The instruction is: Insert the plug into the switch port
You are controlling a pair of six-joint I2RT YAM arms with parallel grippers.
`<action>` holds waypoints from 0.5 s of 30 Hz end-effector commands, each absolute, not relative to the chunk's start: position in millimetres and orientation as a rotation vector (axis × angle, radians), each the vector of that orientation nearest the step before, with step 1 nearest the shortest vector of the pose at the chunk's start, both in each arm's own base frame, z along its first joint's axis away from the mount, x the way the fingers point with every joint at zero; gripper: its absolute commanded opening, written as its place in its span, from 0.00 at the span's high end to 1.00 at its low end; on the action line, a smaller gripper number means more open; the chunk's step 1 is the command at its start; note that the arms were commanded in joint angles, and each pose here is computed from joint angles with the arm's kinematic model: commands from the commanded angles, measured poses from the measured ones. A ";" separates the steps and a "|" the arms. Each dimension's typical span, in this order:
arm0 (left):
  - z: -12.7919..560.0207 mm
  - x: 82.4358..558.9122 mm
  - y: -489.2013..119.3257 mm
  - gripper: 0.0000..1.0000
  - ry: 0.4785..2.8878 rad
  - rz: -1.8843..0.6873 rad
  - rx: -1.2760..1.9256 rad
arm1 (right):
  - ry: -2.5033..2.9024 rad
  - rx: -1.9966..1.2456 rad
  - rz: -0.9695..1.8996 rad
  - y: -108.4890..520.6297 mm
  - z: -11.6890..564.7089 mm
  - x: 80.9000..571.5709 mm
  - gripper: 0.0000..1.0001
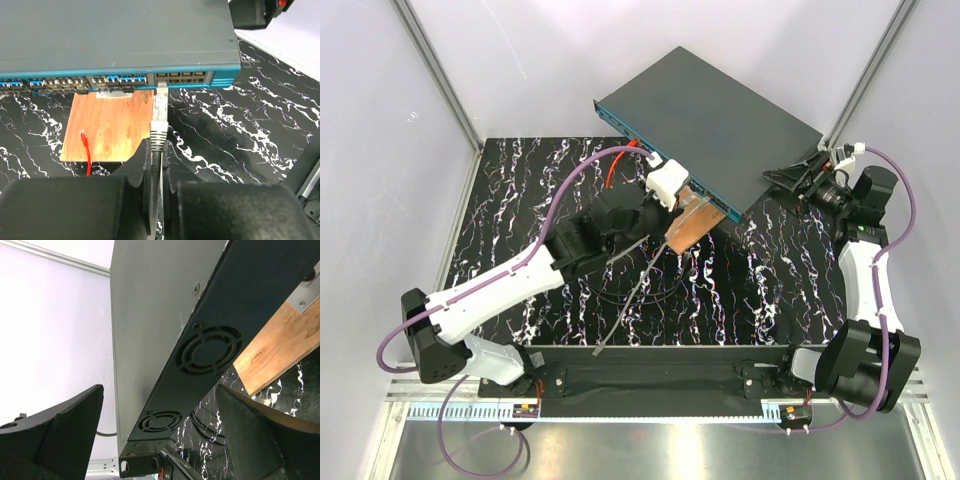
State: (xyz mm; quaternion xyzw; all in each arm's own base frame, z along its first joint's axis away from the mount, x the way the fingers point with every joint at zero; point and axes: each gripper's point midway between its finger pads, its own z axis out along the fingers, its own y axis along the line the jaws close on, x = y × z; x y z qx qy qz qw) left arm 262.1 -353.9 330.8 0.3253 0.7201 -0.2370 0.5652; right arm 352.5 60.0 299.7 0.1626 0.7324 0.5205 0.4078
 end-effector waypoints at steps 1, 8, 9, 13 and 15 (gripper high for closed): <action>347.8 273.6 -360.9 1.00 1.623 -0.569 0.716 | 1.786 0.328 1.302 63.3 315.2 351.6 0.00; 343.1 277.9 -372.2 1.00 1.628 -0.582 0.726 | 1.772 0.328 1.314 63.5 305.5 355.3 0.06; 339.4 279.1 -374.0 1.00 1.634 -0.579 0.730 | 1.767 0.339 1.333 64.2 305.8 355.3 0.11; 337.1 282.9 -377.9 1.00 1.637 -0.574 0.731 | 1.747 0.357 1.357 64.6 303.9 359.6 0.21; 336.1 286.9 -380.5 1.00 1.640 -0.570 0.725 | 1.742 0.364 1.352 63.1 302.8 361.3 0.24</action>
